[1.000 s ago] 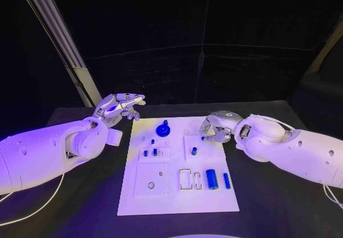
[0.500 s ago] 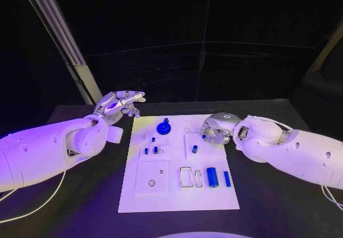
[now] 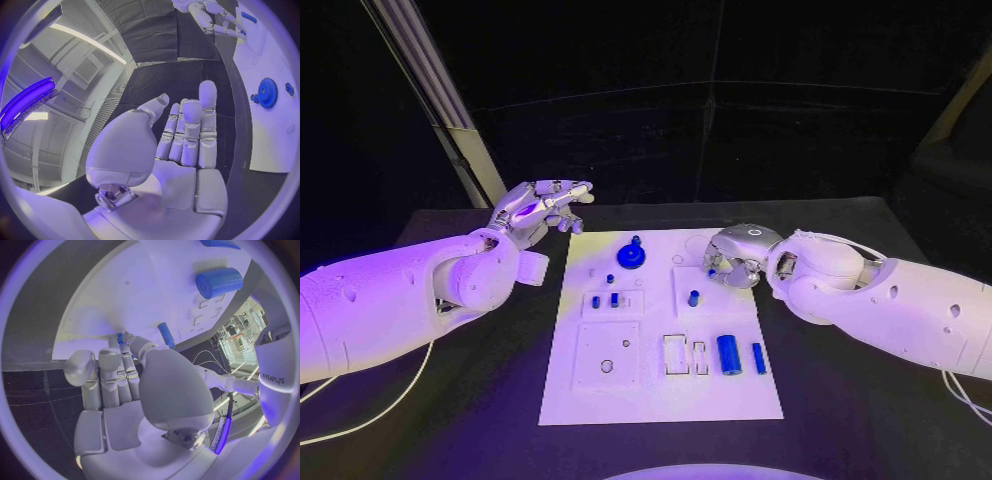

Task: Assemble the parts on the task board

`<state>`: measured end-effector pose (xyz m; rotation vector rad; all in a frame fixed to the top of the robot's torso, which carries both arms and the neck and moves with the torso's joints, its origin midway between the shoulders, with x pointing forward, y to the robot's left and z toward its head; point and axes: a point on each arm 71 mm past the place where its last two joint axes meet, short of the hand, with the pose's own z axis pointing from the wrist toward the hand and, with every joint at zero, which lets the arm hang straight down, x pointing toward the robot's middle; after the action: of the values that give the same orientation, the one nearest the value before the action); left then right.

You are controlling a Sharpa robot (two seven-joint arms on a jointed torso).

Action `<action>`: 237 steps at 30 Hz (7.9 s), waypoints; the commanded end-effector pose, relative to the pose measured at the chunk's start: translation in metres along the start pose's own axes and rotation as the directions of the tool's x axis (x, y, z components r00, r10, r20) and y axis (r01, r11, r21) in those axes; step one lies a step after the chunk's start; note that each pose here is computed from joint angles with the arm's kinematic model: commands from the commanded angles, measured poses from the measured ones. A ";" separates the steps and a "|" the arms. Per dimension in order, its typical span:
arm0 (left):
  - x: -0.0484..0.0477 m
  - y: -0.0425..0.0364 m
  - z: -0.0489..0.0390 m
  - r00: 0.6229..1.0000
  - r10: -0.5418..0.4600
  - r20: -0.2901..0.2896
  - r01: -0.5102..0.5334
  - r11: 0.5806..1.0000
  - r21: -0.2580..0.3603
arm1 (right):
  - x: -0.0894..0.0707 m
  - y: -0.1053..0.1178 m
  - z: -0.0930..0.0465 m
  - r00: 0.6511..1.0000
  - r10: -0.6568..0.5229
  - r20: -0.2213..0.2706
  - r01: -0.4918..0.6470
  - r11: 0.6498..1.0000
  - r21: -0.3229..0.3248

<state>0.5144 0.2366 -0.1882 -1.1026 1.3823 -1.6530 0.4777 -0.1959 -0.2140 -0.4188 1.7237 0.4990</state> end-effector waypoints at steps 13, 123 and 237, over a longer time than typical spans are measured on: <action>-0.0010 -0.0018 0.0006 1.000 -0.029 0.005 0.029 0.999 0.013 | 0.008 0.006 -0.001 0.997 -0.080 -0.017 0.080 0.997 0.020; 0.0083 0.0019 0.0107 1.000 -0.030 -0.010 0.030 1.000 0.001 | 0.058 0.146 0.010 0.976 0.217 -0.023 -0.212 0.918 -0.335; -0.0003 0.0049 0.0107 1.000 -0.029 -0.009 0.029 0.999 -0.025 | 0.019 0.054 -0.032 0.988 0.129 0.089 -0.126 0.991 -0.034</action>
<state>0.5245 0.2328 -0.1936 -1.1367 1.4017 -1.6517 0.4186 -0.1674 -0.2230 -0.3009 1.6841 0.6401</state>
